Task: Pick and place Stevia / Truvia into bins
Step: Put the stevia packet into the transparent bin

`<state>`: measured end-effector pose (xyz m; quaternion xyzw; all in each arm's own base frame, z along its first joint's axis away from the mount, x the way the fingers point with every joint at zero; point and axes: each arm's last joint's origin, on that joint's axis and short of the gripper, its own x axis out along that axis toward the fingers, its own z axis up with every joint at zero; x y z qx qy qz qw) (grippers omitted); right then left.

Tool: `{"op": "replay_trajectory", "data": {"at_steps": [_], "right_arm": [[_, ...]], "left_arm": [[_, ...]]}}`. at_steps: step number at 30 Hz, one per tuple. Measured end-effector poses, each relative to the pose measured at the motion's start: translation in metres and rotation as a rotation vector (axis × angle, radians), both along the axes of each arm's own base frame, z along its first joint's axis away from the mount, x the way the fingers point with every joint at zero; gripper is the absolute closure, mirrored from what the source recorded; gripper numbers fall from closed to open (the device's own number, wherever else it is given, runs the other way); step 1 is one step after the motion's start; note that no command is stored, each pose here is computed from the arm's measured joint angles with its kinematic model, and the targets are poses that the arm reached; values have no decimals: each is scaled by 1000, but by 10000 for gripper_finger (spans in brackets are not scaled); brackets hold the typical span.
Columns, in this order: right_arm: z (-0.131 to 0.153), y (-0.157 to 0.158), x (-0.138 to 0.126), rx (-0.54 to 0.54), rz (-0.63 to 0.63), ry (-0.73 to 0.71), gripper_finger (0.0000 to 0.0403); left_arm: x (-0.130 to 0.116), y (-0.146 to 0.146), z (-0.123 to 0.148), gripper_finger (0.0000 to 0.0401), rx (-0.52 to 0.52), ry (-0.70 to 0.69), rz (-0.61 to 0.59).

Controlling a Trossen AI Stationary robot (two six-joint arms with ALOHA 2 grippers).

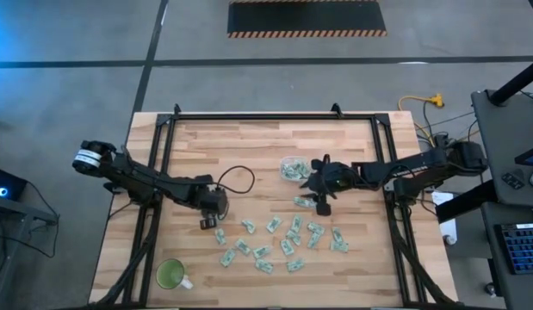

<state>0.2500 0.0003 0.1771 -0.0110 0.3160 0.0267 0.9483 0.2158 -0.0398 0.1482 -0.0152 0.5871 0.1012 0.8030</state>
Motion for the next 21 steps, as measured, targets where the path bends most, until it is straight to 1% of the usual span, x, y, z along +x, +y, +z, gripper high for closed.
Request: {"op": "replay_trajectory", "data": {"at_steps": [2,4,7,11,16,21], "right_arm": [[7,7,0,37,70,-31,275],[12,13,-2,60,113,-49,274],[17,22,-6,89,150,-55,273],[18,32,-15,135,162,3,274],[15,45,-25,207,154,96,277],[14,59,-29,241,180,127,276]], "left_arm": [[7,-1,5,387,15,-51,-32],[13,-2,9,387,25,-109,-75],[26,-3,16,387,44,-236,-146],[42,1,27,386,106,-418,-215],[56,10,38,386,201,-585,-247],[67,23,54,386,282,-762,-241]]}}
